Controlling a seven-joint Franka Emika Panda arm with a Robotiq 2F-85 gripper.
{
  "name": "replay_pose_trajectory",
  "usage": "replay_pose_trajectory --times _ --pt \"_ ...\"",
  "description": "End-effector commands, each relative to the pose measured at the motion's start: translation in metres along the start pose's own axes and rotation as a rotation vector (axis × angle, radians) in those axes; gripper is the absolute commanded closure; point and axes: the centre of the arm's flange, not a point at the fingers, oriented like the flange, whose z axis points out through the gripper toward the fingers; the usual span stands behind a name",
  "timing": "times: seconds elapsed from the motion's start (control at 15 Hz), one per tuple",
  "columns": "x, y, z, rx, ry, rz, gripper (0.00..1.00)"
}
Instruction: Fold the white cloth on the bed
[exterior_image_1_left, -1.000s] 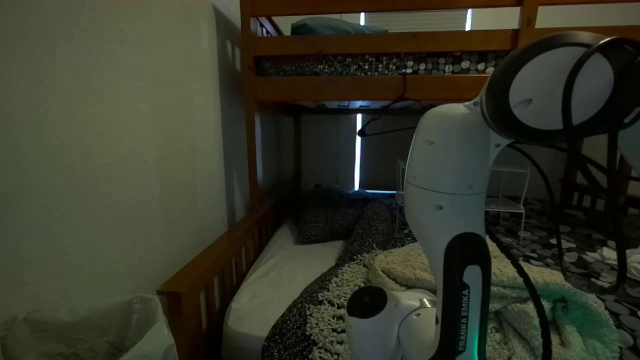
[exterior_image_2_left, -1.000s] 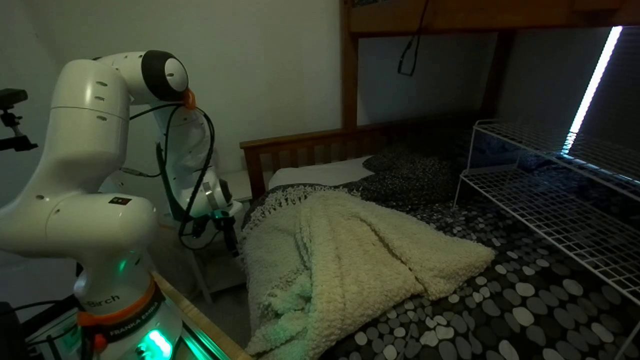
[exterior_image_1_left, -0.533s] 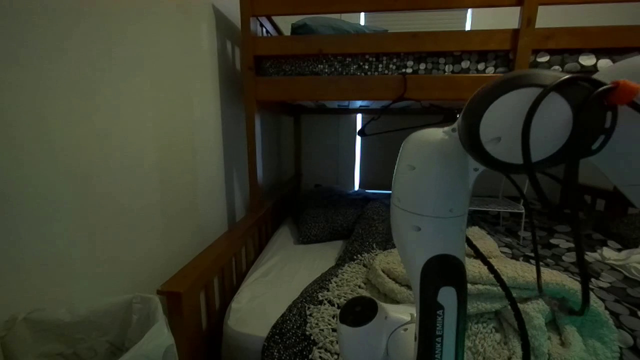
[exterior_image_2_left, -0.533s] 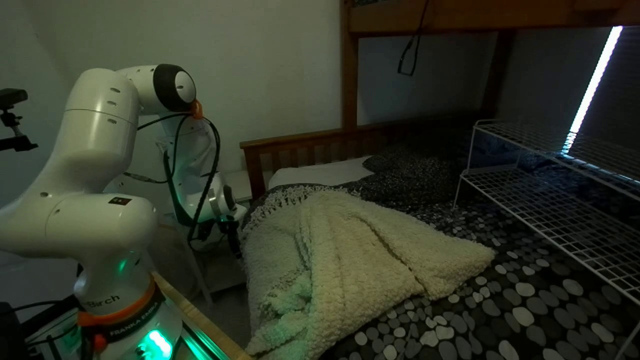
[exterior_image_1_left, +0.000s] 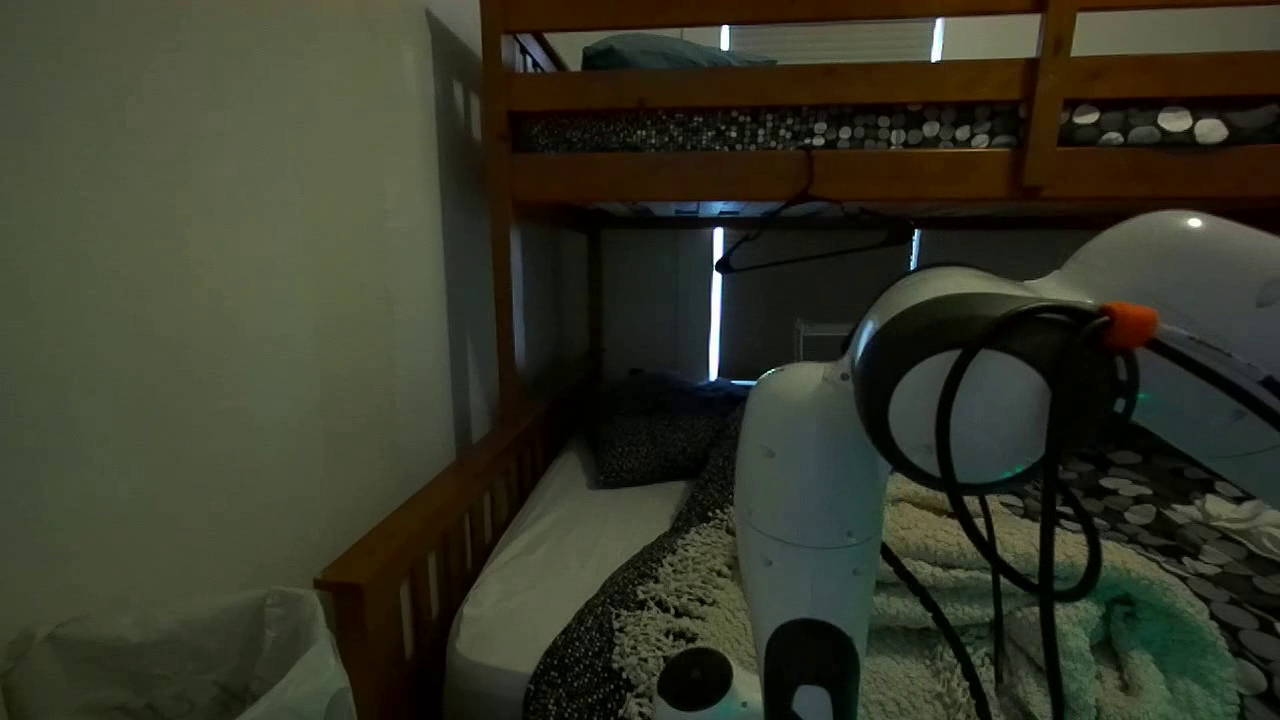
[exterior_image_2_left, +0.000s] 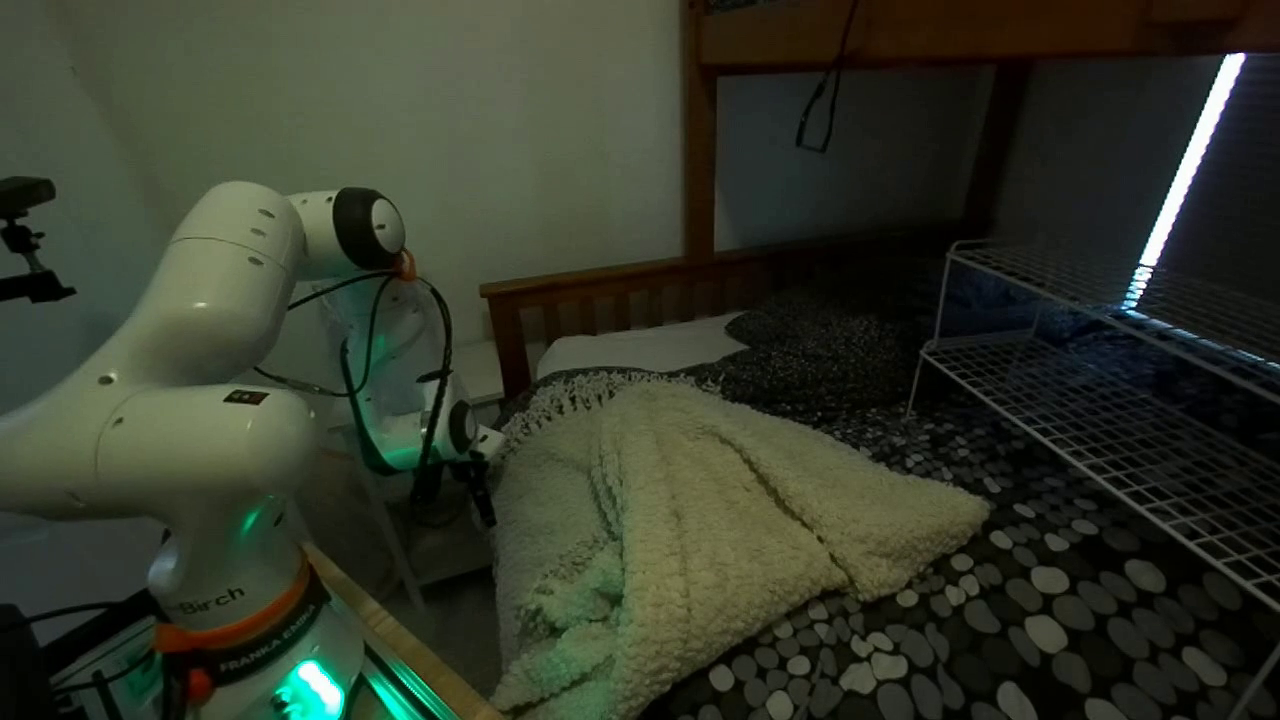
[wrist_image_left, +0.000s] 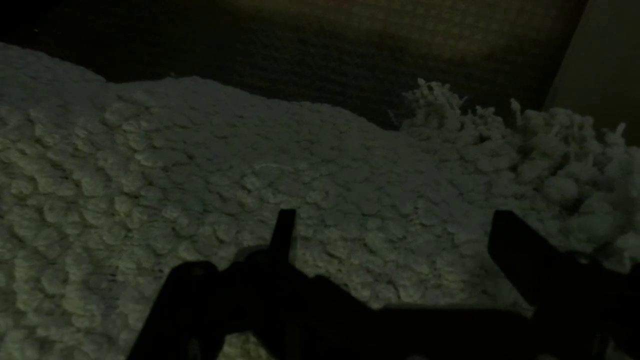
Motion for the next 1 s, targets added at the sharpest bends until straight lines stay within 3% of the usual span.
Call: replay_pose_trajectory --times 0.0,0.53,0.93 --pt "0.0100 -0.0104 0.0152 0.019 0.044 -0.025 0.32" --pt "0.0180 -0.0152 0.0162 0.029 0.040 -0.016 0.96" --pt "0.0172 -0.0106 0.0098 0.018 0.023 0.017 0.99"
